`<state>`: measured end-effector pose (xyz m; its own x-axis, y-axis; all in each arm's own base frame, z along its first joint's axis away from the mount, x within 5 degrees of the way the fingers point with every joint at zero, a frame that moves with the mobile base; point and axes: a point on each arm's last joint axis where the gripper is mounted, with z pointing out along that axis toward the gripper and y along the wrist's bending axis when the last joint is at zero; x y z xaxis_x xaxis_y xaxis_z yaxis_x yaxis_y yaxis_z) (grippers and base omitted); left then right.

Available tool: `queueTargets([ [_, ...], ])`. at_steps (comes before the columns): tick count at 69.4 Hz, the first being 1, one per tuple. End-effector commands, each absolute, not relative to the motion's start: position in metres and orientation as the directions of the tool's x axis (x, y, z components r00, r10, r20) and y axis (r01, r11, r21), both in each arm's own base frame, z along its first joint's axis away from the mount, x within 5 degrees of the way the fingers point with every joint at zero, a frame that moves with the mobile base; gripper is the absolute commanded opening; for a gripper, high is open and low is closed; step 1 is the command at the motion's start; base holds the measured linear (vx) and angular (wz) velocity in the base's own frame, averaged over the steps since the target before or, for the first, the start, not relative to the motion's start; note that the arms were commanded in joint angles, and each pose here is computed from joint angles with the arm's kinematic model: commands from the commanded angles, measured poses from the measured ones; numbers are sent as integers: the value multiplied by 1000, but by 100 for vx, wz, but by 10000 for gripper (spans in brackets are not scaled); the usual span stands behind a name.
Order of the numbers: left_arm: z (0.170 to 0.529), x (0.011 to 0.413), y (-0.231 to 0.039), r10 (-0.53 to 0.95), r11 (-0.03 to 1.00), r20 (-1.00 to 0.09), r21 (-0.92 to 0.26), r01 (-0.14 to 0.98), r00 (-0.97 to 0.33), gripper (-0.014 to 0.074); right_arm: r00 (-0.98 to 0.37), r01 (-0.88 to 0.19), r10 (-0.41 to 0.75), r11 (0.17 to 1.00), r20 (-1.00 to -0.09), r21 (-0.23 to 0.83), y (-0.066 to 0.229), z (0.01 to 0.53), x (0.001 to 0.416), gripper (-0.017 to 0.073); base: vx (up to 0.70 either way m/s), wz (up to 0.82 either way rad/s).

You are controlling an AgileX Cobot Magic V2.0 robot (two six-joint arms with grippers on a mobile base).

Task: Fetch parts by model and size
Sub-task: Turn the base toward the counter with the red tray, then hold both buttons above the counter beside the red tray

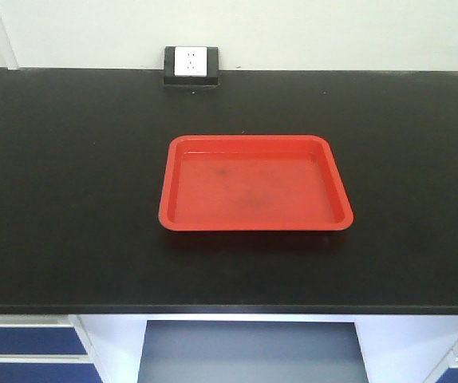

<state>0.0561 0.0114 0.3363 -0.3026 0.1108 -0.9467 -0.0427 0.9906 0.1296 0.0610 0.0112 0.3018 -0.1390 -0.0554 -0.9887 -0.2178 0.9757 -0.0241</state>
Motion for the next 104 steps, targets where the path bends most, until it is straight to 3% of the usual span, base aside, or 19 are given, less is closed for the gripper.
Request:
queueTargets([
  [1,350,59,10,123,990,-968,133,-35,-220,-6,-32,-228,-43,973,-999,-35,12,319,61,-5,16,2],
  [104,350,59,10,123,990,-968,133,-35,-221,-6,-51,-228,-50,973,-997,-37,13,318,64,-5,8,1],
])
